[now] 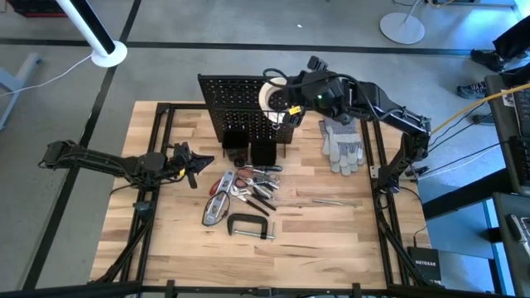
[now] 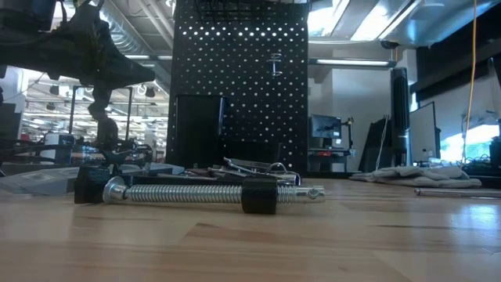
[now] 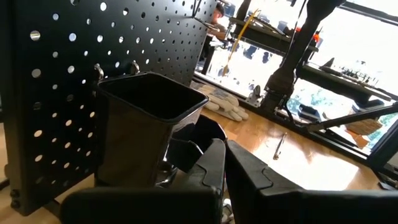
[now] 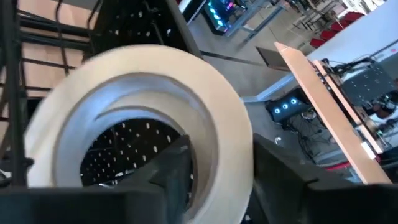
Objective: Hang tools onto peg board
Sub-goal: Put the white tape into the wire basket on the pegboard, then move the safety glasses
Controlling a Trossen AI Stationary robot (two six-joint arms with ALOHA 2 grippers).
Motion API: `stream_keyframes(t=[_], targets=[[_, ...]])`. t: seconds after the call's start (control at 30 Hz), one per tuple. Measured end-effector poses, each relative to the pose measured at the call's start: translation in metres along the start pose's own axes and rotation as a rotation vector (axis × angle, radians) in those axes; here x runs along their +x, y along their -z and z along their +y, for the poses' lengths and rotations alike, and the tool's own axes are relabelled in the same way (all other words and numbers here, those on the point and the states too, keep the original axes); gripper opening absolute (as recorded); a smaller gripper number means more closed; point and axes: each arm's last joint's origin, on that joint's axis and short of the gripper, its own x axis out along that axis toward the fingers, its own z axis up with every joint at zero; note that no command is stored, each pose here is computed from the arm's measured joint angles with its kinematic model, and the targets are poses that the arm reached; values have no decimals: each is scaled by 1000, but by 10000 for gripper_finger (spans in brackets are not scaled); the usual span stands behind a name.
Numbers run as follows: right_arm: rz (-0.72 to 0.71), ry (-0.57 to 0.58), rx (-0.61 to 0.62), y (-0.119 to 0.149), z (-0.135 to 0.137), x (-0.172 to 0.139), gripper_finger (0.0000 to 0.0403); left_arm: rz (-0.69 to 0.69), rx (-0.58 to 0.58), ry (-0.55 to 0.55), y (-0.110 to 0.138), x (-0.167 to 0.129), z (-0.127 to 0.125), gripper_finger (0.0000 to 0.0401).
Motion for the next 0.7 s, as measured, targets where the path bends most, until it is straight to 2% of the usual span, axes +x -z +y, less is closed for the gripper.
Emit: stream_keyframes(t=[0.17,0.3,0.5,0.7], targets=[[-30,11,15,-4,-8,-8,231,0,0,0,0,0,0,1],[-83,23,37,-10,-17,-24,256,0,0,0,0,0,0,1],[-142,7,10,-14,-17,-51,258,2,0,-1,0,0,0,1],[-133,-148,13,0,-1,-102,253,10,9,18,0,0,0,1]])
